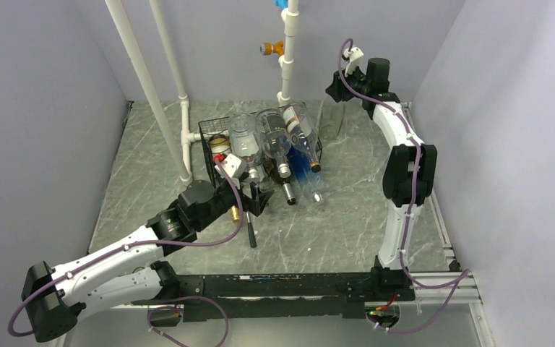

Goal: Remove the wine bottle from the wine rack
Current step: Place the wine bottle at the center of the board.

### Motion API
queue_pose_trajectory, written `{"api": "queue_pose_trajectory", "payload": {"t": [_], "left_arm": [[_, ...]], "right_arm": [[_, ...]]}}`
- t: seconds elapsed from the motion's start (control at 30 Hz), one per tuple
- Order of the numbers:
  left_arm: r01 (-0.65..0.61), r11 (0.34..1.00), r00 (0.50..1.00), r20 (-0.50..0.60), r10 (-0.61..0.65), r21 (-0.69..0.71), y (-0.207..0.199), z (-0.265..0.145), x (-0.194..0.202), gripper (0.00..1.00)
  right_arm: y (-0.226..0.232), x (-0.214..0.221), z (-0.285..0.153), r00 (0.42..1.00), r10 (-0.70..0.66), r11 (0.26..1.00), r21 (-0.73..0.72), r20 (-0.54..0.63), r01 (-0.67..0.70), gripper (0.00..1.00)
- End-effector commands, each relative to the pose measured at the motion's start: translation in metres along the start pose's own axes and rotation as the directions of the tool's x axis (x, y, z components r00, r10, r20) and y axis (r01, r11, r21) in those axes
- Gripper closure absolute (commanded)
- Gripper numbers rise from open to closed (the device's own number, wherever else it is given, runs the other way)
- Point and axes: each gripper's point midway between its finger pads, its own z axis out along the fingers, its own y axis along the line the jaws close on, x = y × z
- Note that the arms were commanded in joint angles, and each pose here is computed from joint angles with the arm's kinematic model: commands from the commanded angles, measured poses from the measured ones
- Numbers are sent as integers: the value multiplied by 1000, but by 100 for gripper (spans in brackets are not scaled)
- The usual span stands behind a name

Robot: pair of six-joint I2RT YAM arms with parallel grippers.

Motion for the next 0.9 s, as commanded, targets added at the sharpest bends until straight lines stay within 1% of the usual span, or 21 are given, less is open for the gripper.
{"api": "queue_pose_trajectory", "payload": {"t": [0.0, 0.07, 0.13, 0.2, 0.37, 0.5, 0.53, 0.67, 0.73, 0.87], "left_arm": [[59, 997, 996, 59, -62, 41, -7, 0, -23, 0], [75, 996, 995, 63, -78, 48, -7, 1, -23, 0], [92, 994, 993, 64, -95, 52, -6, 2, -23, 1], [109, 992, 991, 66, -113, 59, -6, 4, -23, 0], [148, 985, 987, 57, -153, 89, -11, 9, -23, 0], [174, 979, 983, 46, -180, 111, -14, 9, -25, 0], [184, 977, 981, 45, -190, 109, -13, 9, -25, 0], [220, 970, 974, 37, -225, 108, -11, 6, -23, 0], [232, 967, 971, 31, -237, 108, -10, 3, -23, 0], [271, 959, 962, 22, -273, 86, -6, -1, -28, 1]], "right_arm": [[7, -81, -19, 970, -132, 991, -9, 205, 137, 61], [11, -78, -22, 971, -134, 990, -19, 198, 140, 43], [13, -76, -25, 972, -131, 990, -16, 193, 137, 30], [13, -74, -29, 974, -129, 991, -8, 188, 133, 22], [10, -78, -47, 975, -125, 992, 13, 183, 124, 7], [19, -77, -72, 980, -127, 992, 2, 152, 128, 1], [12, -75, -88, 981, -131, 991, 18, 144, 129, 0], [19, -65, -127, 988, -117, 993, 6, 103, 117, 0], [29, -58, -145, 991, -106, 993, -33, 86, 109, 0], [57, -38, -177, 991, -131, 988, -76, 34, 133, 0]]}}
